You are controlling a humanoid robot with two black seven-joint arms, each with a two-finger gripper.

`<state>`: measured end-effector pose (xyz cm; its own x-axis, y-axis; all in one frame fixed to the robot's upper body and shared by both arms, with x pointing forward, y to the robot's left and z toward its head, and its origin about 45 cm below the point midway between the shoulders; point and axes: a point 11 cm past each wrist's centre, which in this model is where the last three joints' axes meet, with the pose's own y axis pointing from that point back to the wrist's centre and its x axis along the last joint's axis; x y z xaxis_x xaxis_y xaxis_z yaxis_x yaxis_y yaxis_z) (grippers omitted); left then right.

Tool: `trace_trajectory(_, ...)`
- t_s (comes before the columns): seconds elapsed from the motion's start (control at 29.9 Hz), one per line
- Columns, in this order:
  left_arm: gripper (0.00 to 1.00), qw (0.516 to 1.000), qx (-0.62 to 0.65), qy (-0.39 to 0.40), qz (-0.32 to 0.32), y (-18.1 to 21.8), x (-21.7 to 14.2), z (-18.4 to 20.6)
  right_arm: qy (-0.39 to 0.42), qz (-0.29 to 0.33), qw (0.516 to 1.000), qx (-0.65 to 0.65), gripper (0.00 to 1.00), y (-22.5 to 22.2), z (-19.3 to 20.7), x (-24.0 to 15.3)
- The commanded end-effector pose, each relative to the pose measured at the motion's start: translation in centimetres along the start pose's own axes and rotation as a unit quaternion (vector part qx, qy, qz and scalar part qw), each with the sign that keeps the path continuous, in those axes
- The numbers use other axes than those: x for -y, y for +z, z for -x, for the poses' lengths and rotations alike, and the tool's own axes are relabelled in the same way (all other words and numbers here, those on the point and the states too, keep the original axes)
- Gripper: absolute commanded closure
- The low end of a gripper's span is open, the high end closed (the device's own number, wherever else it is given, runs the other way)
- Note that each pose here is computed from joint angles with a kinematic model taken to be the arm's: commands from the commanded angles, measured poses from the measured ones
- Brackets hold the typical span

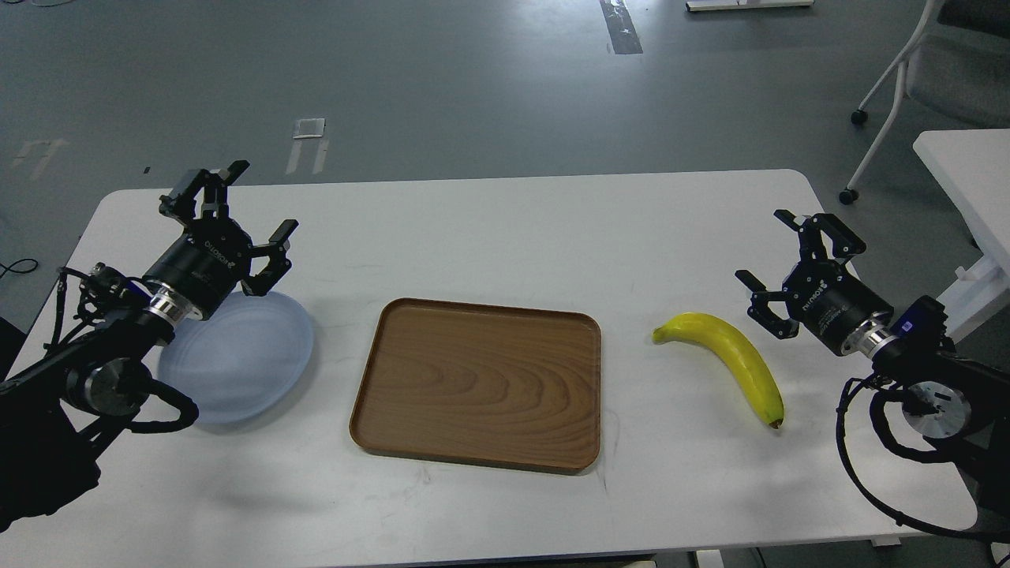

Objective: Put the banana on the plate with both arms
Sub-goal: 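Move the left gripper down to grasp the rim of the pale blue plate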

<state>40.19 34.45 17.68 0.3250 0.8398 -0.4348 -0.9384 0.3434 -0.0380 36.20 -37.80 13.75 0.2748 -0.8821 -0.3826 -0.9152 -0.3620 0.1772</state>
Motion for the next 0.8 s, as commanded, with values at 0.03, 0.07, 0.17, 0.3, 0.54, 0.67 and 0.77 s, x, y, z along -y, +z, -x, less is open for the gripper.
trace_trajectory(0.03, 0.02, 1.000, -0.001, 0.001, 0.002, 0.0, -0.1, -0.1, 0.000, 0.001, 1.000, 0.000, 0.01, 0.1, 0.0, 0.0)
trace_trajectory(0.07, 0.02, 1.000, -0.001, 0.001, 0.002, 0.0, -0.1, -0.1, 0.000, 0.001, 1.000, 0.000, 0.01, 0.1, 0.0, 0.0)
trace_trajectory(0.17, 0.02, 1.000, 0.004, 0.001, -0.001, 0.0, -0.2, -0.2, 0.001, 0.001, 1.000, 0.001, 0.01, 0.1, 0.0, -0.1)
trace_trajectory(0.3, 0.02, 1.000, 0.014, 0.004, -0.004, 0.5, -0.4, -0.6, 0.000, 0.003, 1.000, 0.000, 0.01, 0.2, 0.0, -0.1)
trace_trajectory(0.54, 0.02, 0.997, 0.076, 0.005, 0.015, 5.4, 0.4, -1.9, 0.001, 0.003, 1.000, -0.002, 0.01, 0.2, -0.1, -0.1)
trace_trajectory(0.67, 0.02, 0.981, 0.187, -0.049, -0.020, 7.5, 1.0, -0.7, 0.001, 0.004, 1.000, -0.002, 0.01, 0.2, -0.1, -0.1)
trace_trajectory(0.77, 0.02, 0.939, 0.316, -0.119, -0.071, 8.6, 0.5, 1.1, 0.000, 0.005, 1.000, -0.004, 0.01, 0.2, -0.1, -0.1)
